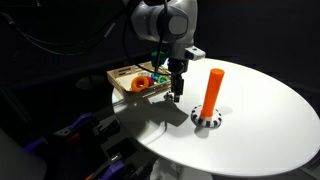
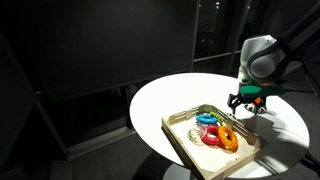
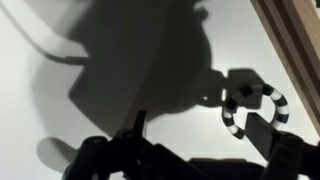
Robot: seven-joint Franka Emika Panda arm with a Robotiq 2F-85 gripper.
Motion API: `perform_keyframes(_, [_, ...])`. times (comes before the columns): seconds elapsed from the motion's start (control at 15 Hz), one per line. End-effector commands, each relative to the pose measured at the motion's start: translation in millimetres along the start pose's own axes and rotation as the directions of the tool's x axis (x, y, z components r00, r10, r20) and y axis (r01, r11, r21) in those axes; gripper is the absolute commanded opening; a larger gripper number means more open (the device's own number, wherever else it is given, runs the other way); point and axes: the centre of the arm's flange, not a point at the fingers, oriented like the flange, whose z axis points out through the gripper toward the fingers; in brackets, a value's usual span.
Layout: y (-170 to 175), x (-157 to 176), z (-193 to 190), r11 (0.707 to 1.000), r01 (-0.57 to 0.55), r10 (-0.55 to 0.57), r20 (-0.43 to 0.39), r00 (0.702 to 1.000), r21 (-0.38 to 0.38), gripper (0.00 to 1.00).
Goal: Put the black and white ring in the box.
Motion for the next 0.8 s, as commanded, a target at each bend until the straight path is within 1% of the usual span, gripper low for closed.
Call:
perform_keyframes(0.0, [-0.7,0.8,-0.2,1.0,-0.031,0.031,0.0,1.0,-0.001,1.0])
perform_keyframes(0.33, [-6.3,-1.9,-0.3,0.992,-0.13,0.13,-0.022,0.991,-0.002,1.0])
perform_keyframes(0.73, [-20.4,-8.6,2.6,0.971,-0.238,0.238,-0.046,0.97,0.003,1.0])
